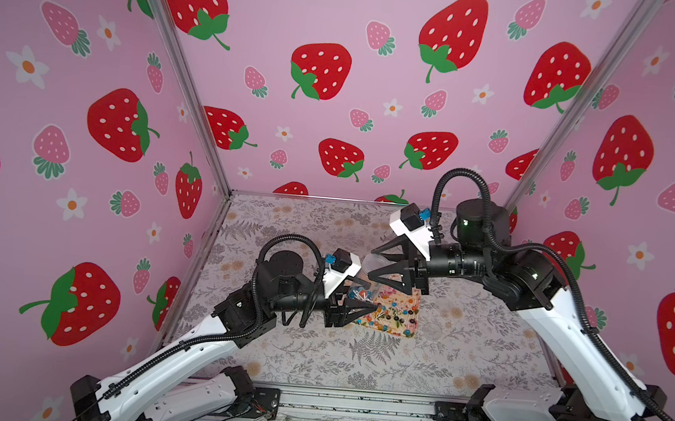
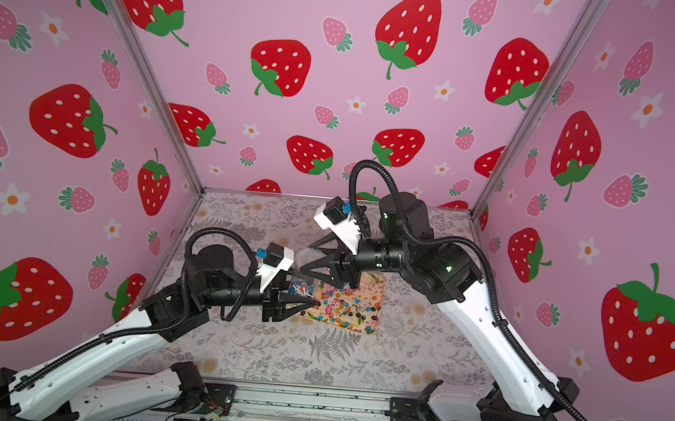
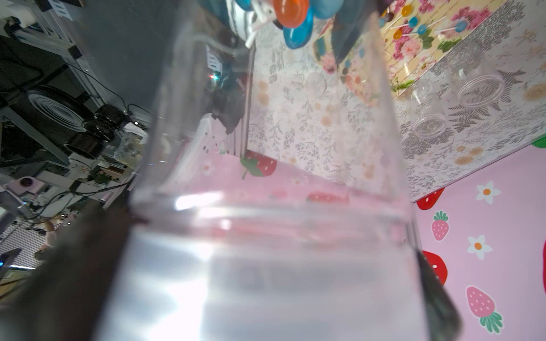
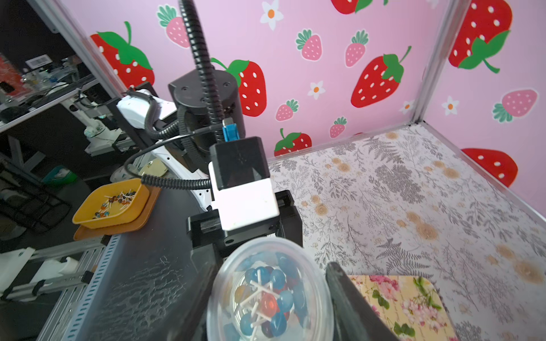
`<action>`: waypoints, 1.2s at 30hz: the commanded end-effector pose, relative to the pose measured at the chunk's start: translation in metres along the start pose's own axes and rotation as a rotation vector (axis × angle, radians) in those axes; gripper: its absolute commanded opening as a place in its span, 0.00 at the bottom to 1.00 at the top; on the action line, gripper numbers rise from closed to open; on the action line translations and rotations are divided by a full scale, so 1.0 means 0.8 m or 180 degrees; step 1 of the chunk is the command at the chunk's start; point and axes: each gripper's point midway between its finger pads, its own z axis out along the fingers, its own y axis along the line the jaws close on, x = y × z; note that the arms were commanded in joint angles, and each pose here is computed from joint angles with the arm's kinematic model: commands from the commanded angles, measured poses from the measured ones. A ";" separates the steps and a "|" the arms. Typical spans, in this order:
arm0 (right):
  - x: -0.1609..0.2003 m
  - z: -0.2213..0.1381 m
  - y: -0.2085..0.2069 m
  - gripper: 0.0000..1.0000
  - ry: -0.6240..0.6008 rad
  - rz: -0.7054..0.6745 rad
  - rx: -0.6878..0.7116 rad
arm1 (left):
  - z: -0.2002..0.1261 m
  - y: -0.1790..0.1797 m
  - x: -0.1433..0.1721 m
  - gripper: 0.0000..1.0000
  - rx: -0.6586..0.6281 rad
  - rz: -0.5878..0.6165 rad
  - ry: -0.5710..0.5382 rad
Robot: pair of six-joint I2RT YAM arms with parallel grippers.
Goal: Pour the candies out of the jar
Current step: Unscrew the lid from the jar.
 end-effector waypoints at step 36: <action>-0.022 -0.050 -0.028 0.89 -0.0351 0.0708 0.0848 | -0.007 0.006 0.003 0.52 -0.0157 -0.0027 0.0044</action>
